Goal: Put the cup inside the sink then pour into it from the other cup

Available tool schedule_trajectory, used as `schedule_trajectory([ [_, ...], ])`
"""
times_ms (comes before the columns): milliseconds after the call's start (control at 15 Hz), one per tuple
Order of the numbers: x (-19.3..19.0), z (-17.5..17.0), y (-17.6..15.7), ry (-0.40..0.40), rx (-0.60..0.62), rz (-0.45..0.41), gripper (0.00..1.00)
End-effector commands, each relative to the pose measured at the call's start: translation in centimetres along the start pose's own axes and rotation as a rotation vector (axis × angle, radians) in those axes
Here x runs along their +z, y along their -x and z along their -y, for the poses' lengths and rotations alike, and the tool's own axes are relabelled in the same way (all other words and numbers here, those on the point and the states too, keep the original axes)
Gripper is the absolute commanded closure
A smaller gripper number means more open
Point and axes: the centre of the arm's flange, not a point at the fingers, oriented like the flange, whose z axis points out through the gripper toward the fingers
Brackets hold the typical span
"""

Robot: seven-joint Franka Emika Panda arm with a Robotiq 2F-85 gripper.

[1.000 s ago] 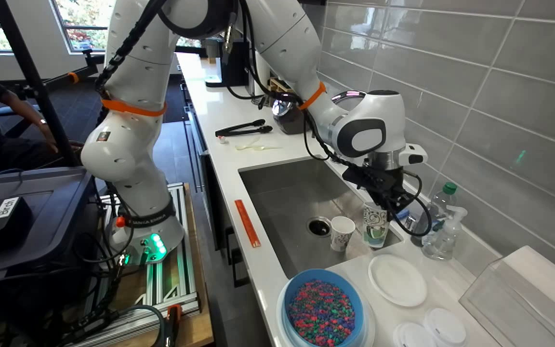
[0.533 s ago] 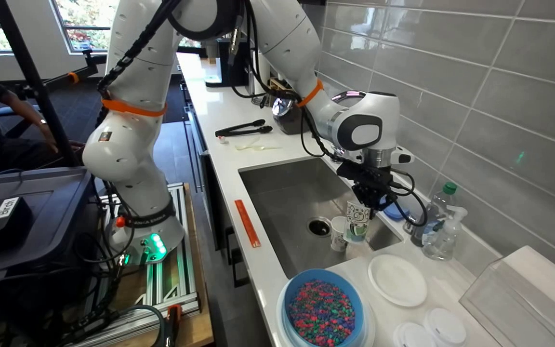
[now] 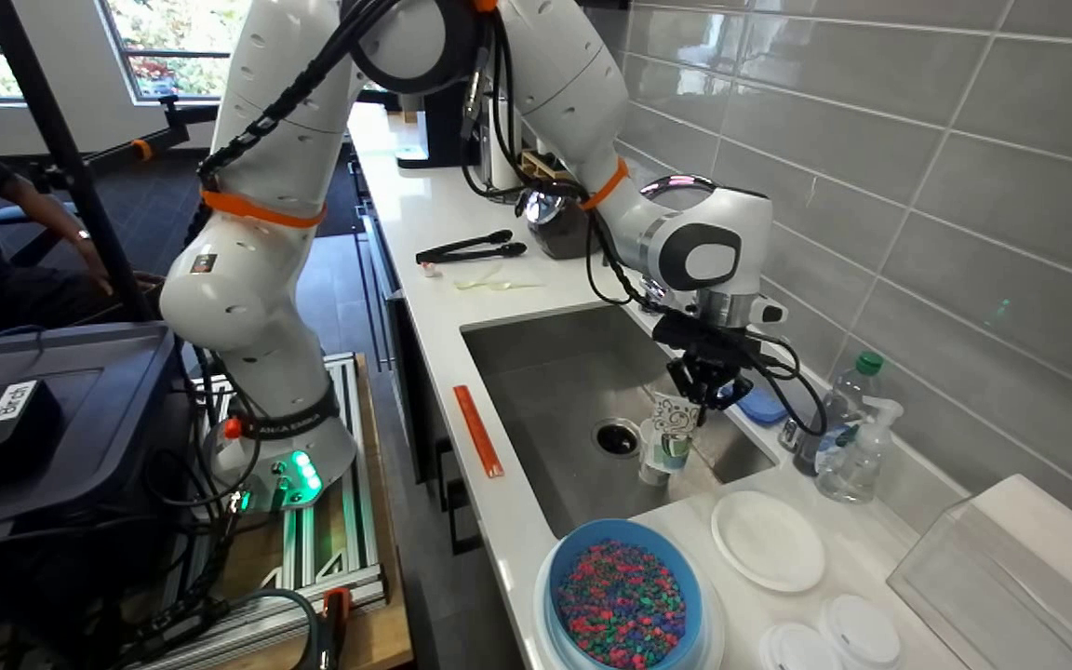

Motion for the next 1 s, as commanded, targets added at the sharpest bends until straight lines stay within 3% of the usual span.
schedule_trajectory([
  [0,0.8,-0.2,-2.0,-0.022,-0.080,0.066,0.99],
  [533,2.1,0.3,-4.4,-0.058,-0.170,0.187,0.99],
  [600,1.7,1.0,-3.2,-0.062,-0.135,0.140,0.96],
  [933,2.1,0.8,-3.8,-0.062,-0.144,0.154,0.96],
])
